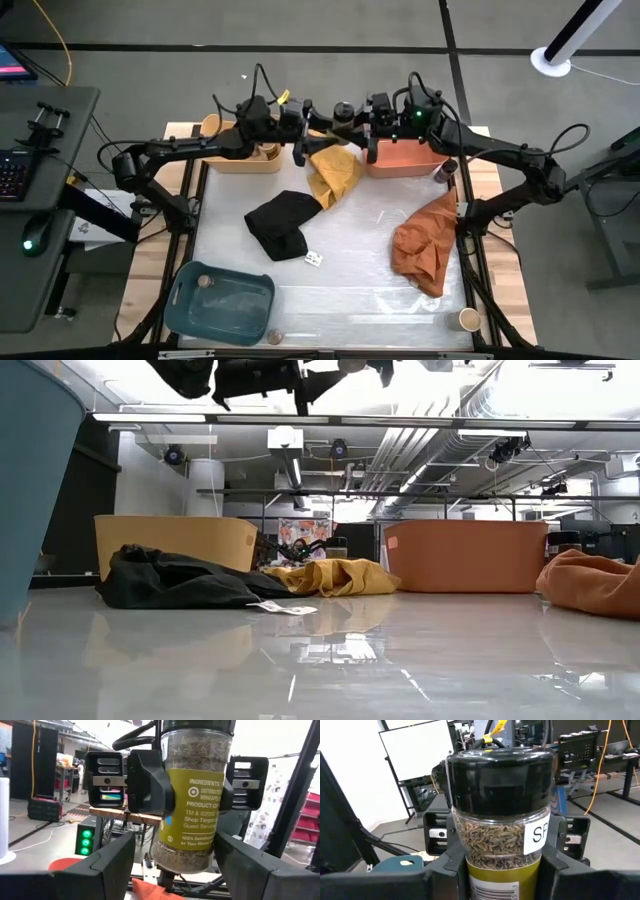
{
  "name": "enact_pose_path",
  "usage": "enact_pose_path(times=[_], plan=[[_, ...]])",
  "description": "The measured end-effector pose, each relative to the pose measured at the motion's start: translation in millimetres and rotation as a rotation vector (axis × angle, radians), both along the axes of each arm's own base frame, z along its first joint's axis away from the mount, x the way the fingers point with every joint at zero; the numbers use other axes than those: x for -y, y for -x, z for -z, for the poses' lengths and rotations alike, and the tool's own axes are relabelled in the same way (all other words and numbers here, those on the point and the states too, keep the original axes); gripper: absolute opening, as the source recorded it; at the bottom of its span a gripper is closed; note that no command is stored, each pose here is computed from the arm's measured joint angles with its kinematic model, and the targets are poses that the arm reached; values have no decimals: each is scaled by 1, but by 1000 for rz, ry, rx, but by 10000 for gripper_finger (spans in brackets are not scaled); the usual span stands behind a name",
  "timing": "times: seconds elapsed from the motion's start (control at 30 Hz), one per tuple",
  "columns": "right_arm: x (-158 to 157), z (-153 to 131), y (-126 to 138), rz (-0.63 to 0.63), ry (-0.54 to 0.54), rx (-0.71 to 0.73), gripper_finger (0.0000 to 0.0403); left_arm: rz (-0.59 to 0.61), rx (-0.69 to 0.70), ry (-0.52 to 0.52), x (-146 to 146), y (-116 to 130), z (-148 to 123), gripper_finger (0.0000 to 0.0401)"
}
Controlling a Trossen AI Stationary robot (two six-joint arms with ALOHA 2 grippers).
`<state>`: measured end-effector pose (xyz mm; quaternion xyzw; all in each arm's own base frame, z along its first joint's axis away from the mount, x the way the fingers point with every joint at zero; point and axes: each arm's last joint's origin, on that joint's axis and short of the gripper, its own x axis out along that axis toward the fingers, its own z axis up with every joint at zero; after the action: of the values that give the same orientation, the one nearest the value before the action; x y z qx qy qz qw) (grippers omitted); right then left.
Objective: Sort spices by type
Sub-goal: Put the bottom black seasoning bottle into the orange bin
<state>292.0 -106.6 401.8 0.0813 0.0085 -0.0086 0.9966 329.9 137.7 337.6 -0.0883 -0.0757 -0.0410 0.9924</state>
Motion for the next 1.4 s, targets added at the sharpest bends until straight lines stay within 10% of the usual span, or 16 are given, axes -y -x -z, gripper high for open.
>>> enact_pose_path(times=[0.63, 0.87, 1.4], plan=[[-6, 11, -20, -67, -53, 4, 129, 47, -12, -16, 20, -8, 2, 251], [-7, 11, -20, -86, -64, 7, 133, 51, -19, -17, 20, -8, 2, 186], [5, -6, 11, 127, -76, 5, 259, -32, -193, 30, -5, 8, 12, 141]])
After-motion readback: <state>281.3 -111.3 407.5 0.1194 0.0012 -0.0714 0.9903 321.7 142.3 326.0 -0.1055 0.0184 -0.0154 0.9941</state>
